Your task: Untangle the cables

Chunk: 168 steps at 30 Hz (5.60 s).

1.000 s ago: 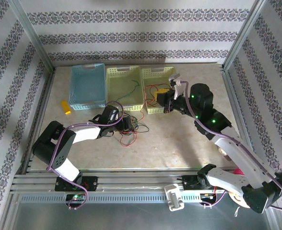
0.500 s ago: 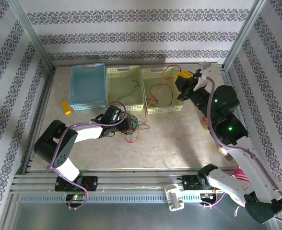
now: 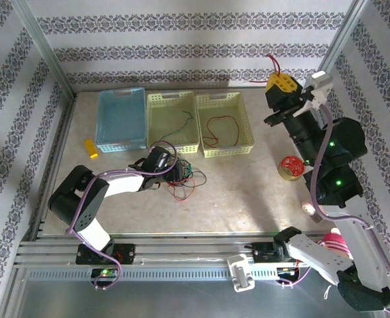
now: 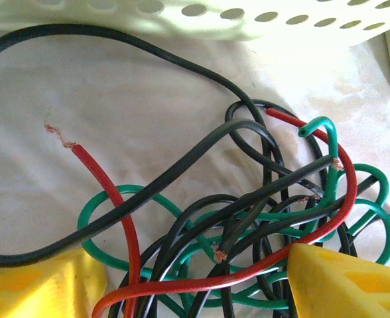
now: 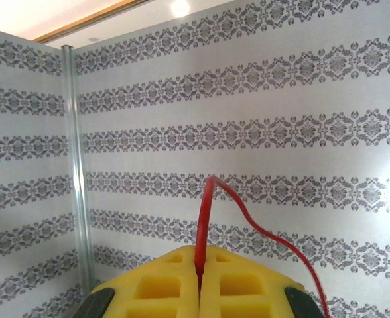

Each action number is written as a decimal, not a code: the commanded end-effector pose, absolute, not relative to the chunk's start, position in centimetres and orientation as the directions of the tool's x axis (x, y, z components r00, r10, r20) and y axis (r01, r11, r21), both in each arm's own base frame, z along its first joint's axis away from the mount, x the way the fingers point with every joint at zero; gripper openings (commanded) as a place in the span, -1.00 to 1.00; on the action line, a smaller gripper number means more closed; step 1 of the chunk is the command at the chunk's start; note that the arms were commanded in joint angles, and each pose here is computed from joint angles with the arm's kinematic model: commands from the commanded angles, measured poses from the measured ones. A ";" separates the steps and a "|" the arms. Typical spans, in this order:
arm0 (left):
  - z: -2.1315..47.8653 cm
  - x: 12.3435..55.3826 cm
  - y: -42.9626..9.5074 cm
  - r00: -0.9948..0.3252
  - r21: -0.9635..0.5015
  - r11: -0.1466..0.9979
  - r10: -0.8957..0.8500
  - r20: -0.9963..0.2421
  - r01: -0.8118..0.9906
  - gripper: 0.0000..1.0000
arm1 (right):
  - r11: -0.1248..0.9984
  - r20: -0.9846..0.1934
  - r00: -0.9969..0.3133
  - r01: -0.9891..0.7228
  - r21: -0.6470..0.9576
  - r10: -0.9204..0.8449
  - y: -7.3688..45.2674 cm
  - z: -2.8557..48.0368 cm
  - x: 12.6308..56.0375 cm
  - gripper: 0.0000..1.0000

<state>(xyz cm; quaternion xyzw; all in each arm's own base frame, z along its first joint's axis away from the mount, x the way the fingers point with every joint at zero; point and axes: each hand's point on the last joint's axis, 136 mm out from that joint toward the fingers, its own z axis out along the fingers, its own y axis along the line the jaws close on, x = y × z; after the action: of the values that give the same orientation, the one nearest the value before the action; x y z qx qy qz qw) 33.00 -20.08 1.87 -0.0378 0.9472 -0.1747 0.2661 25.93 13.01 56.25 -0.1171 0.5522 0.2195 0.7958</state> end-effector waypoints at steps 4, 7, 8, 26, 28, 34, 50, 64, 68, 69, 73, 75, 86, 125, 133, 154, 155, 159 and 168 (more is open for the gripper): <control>-1.9 30.4 -21.4 -0.908 -0.370 0.925 -0.085 -0.410 0.081 0.56 | 0.937 -0.977 0.177 -0.345 0.048 0.116 12.8 51.5 32.3 -0.93; -1.1 30.6 -21.6 -0.899 -0.380 0.921 -0.090 -0.429 0.088 0.62 | 0.956 -0.991 0.122 -0.293 0.021 0.059 12.8 48.9 35.6 -0.94; -0.8 30.7 -21.6 -0.895 -0.385 0.919 -0.094 -0.435 0.091 0.63 | 0.960 -0.993 0.109 -0.281 0.013 0.045 12.7 48.2 36.4 -0.93; 0.6 30.8 -21.1 -0.871 -0.395 0.915 -0.130 -0.474 0.079 0.84 | 0.938 -0.843 -0.537 -0.281 0.204 0.022 17.2 23.4 47.5 -0.81; 0.9 30.9 -21.2 -0.866 -0.400 0.913 -0.137 -0.482 0.078 0.85 | 0.948 -0.778 -0.626 -0.215 0.232 0.049 16.8 19.8 47.8 -0.51; 2.7 31.5 -21.4 -0.842 -0.433 0.899 -0.177 -0.510 0.073 0.91 | 0.954 -0.753 -0.647 -0.134 0.267 0.120 15.7 18.5 46.6 -0.07; 8.0 33.4 -19.0 -0.716 -0.402 0.916 -0.270 -0.644 0.016 0.94 | 0.837 -0.746 -0.658 -0.462 0.292 -0.104 23.1 18.4 35.7 -0.03; 8.0 31.6 -12.9 -0.638 -0.320 0.919 -0.392 -0.663 -0.233 0.96 | 0.889 -0.595 -0.725 -0.457 0.041 -0.345 28.9 13.7 47.5 -0.12; 7.5 31.4 -12.9 -0.648 -0.325 0.916 -0.397 -0.650 -0.235 0.97 | 0.893 -0.565 -0.736 -0.449 -0.004 -0.373 29.6 12.6 49.7 -0.14; 7.3 31.4 -12.9 -0.648 -0.327 0.915 -0.400 -0.648 -0.237 0.97 | 0.893 -0.567 -0.733 -0.451 -0.009 -0.376 29.9 12.6 50.1 -0.14; 6.9 31.4 -13.1 -0.662 -0.328 0.915 -0.397 -0.636 -0.234 0.98 | 0.887 -0.572 -0.715 -0.459 -0.048 -0.401 30.5 12.0 51.2 -0.15; 6.9 31.3 -13.2 -0.666 -0.329 0.915 -0.396 -0.631 -0.232 0.98 | 0.882 -0.569 -0.708 -0.466 -0.068 -0.418 30.7 11.7 51.6 -0.15; 7.2 30.9 -12.6 -0.660 -0.319 0.918 -0.392 -0.641 -0.236 0.98 | 0.881 -0.541 -0.731 -0.472 -0.040 -0.416 31.8 9.1 52.0 -0.38; 9.1 33.1 -15.3 -0.666 -0.361 0.921 -0.361 -0.653 -0.145 0.98 | 0.951 -0.678 -0.733 -0.244 0.190 -0.053 21.3 16.4 49.0 -0.13; 8.7 33.2 -15.3 -0.665 -0.354 0.924 -0.356 -0.656 -0.145 0.99 | 0.869 -0.673 -0.675 -0.486 0.096 -0.304 25.2 16.8 37.5 -0.11; 7.2 33.0 -16.4 -0.718 -0.362 0.925 -0.332 -0.612 -0.119 0.97 | 0.669 -0.443 -0.712 -0.687 0.282 -0.545 31.9 4.4 27.1 -0.38; 7.1 33.0 -16.6 -0.723 -0.364 0.924 -0.329 -0.608 -0.114 0.97 | 0.676 -0.439 -0.721 -0.678 0.289 -0.536 31.9 4.1 27.2 -0.55; 6.5 33.1 -17.6 -0.750 -0.375 0.923 -0.308 -0.585 -0.087 0.94 | 0.679 -0.475 -0.717 -0.675 0.290 -0.510 31.5 5.6 27.4 -1.00; 4.1 33.7 -19.1 -0.799 -0.367 0.927 -0.275 -0.535 -0.073 0.93 | 0.642 -0.670 -0.618 -0.718 0.268 -0.411 29.6 15.4 26.6 -1.00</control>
<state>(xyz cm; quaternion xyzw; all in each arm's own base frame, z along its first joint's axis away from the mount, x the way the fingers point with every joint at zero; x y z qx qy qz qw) 32.87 -18.20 3.72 -0.1042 0.9365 -0.1544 0.2970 26.74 30.16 12.37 -0.3305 0.8739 0.2515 0.2525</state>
